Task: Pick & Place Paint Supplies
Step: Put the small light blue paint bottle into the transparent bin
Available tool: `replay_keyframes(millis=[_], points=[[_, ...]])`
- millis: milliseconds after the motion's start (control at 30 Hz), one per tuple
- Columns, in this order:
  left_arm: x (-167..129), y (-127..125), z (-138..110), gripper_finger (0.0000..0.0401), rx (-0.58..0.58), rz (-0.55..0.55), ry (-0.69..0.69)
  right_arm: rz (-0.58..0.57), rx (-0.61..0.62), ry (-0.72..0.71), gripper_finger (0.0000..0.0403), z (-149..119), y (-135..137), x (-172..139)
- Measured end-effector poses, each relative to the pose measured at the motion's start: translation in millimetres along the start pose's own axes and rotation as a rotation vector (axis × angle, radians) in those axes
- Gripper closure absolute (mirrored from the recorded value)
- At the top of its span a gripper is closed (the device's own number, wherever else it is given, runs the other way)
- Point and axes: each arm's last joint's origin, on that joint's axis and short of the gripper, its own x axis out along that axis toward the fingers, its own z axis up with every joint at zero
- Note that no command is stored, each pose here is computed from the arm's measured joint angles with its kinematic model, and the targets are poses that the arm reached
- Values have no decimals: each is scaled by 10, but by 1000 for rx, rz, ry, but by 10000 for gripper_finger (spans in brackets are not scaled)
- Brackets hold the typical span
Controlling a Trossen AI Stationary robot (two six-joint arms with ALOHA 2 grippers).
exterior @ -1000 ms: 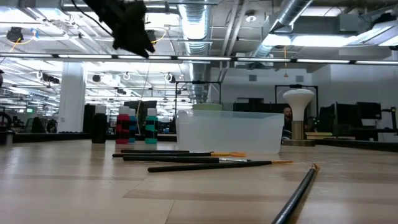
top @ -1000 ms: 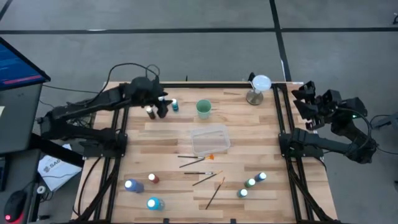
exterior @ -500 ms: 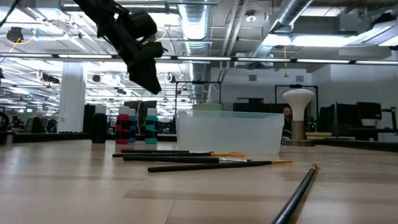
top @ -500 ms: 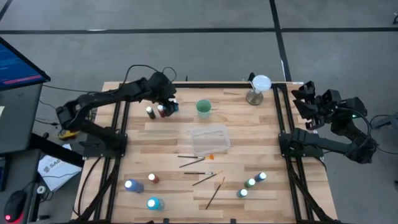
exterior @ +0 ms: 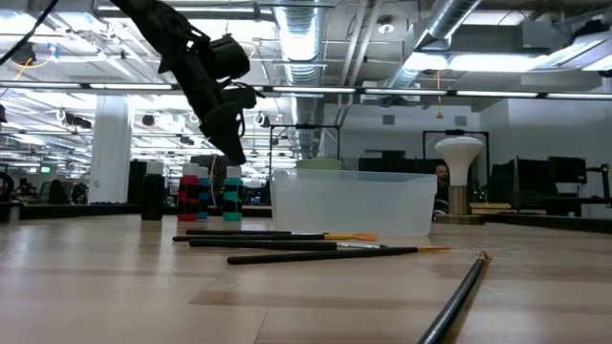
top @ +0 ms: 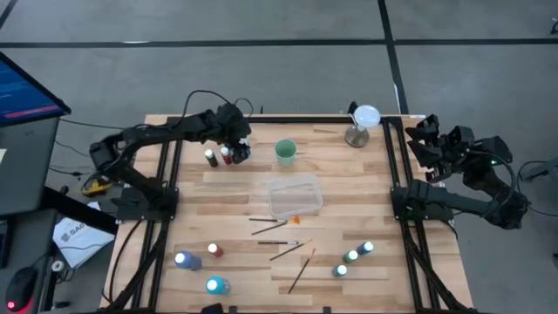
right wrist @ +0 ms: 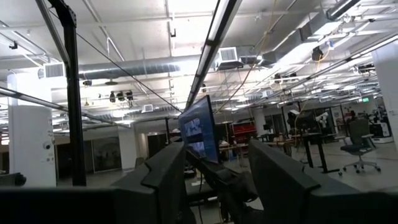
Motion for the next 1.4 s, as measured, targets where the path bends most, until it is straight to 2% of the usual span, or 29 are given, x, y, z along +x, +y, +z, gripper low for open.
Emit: replay_keyframes(millis=[433, 533, 700, 967, 1200, 1400], points=[[127, 54, -44, 190, -21, 18, 45, 0, 0, -3, 230, 3, 1, -1], [127, 58, -46, 215, -23, 34, 51, 0, 0, -3, 230, 3, 1, -1], [124, 60, -45, 285, -24, 38, 50, 0, 0, -3, 230, 3, 1, -1], [106, 56, -42, 290, -41, 39, 46, 0, -1, -3, 230, 2, 0, -1], [-269, -59, 125, 290, -64, 43, -97, -3, -4, -3, 230, 2, -1, -1], [-756, -371, 327, 290, -66, -18, -276, -18, -10, -7, 230, 3, -5, -1]])
